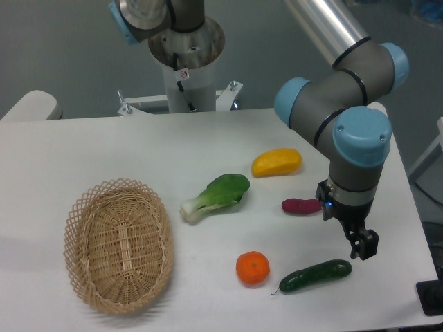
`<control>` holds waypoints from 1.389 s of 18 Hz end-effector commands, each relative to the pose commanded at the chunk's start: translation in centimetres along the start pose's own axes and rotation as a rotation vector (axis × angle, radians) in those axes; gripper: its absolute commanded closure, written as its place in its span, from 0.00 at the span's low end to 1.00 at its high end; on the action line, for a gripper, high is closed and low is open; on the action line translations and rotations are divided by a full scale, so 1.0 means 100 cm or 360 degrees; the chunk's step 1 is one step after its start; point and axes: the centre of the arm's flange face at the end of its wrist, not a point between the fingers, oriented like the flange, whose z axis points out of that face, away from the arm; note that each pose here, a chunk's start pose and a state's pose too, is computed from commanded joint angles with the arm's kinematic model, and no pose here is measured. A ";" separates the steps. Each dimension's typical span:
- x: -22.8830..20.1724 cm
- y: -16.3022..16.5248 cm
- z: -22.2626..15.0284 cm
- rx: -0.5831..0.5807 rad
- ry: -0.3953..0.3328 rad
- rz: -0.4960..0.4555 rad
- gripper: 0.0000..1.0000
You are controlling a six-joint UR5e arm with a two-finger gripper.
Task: Pick up the cucumber from the table
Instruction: 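Lower the open gripper down over the green cucumber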
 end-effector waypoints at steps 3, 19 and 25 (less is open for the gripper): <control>-0.001 -0.001 -0.001 0.0007 -0.0006 0.0005 0.00; -0.005 -0.037 0.071 0.0025 0.0057 -0.0055 0.00; -0.006 -0.029 0.129 -0.0113 0.0120 0.0117 0.00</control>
